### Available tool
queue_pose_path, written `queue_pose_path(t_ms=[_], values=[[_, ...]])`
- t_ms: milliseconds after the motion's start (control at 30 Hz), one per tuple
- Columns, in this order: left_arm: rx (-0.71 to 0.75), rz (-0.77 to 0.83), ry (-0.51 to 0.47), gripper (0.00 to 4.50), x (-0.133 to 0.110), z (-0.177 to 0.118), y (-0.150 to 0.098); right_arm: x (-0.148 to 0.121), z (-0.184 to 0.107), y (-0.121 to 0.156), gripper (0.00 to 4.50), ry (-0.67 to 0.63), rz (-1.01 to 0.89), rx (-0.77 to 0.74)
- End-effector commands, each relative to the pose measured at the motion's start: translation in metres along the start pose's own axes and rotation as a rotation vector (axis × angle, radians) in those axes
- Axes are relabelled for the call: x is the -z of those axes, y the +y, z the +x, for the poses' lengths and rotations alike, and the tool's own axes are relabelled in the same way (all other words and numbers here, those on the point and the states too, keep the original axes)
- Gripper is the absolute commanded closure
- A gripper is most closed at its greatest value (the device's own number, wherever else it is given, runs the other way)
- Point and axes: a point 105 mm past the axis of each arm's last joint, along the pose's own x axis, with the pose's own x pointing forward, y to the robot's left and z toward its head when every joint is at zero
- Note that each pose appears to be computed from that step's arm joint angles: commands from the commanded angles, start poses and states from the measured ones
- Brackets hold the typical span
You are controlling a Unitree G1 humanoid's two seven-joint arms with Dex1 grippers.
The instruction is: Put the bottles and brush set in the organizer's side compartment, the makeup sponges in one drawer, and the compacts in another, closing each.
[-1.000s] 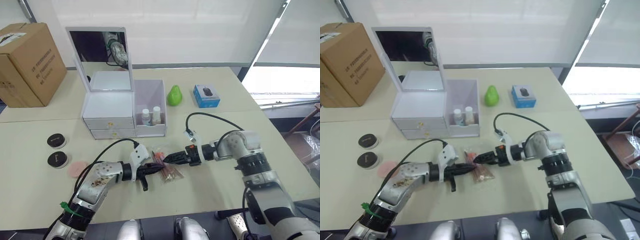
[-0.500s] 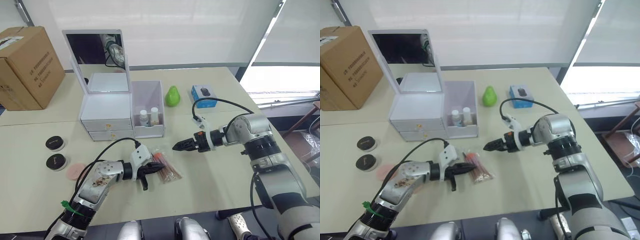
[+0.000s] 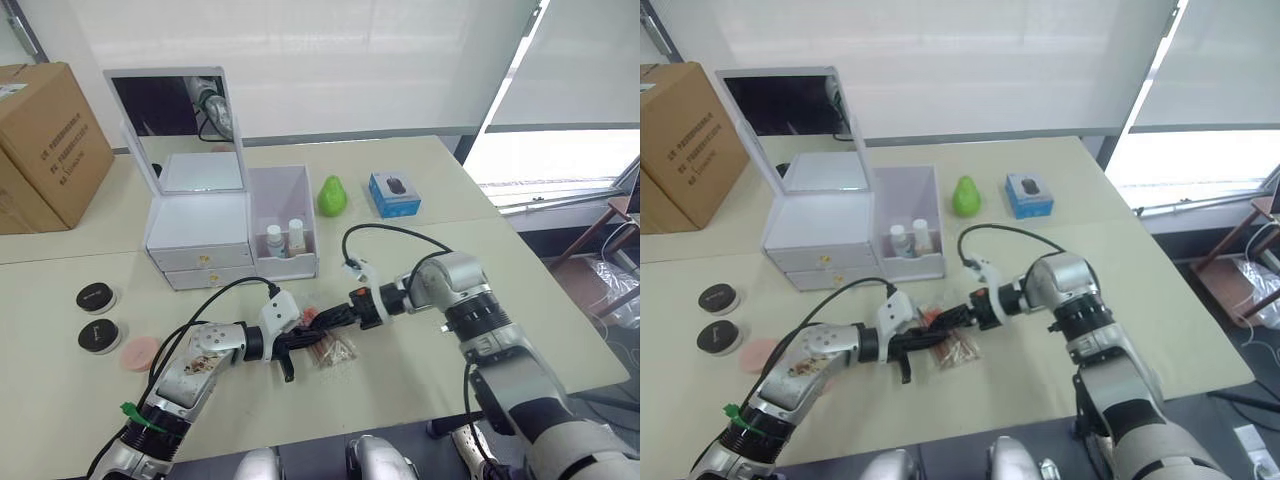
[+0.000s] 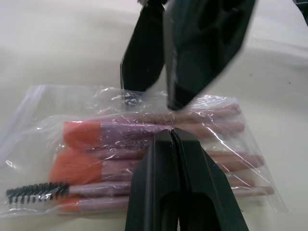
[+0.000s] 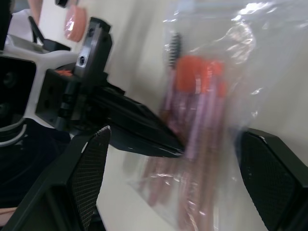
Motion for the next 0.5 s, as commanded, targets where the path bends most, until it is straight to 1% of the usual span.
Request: queue_pose_path(t_ms=[33,167,267,367,467,500], values=[[-0.01,0.001,0.025,4.43,0.006,-0.002,0.001,0.013,0.017,0.01,0.24,0.066,0.04,-0.059],[-0.007,0.003,0.026,4.43,0.006,-0.002,0.001,0.004,0.013,-0.006,0.24,0.022,0.056,-0.002],[0.001,0.008,0.031,4.5,0.007,-0.002,-0.001,0.001,0.008,-0.015,0.78,0.009,0.068,0.024],[0.006,0.015,0.037,4.5,0.008,-0.003,-0.002,0.0,0.005,-0.021,1.86,0.005,0.072,0.034],[0.011,0.015,0.037,4.5,0.008,-0.004,-0.002,0.0,0.003,-0.024,2.8,0.004,0.068,0.039],[0.012,0.016,0.037,4.5,0.008,-0.004,-0.003,0.0,0.003,-0.024,3.21,0.004,0.067,0.039]])
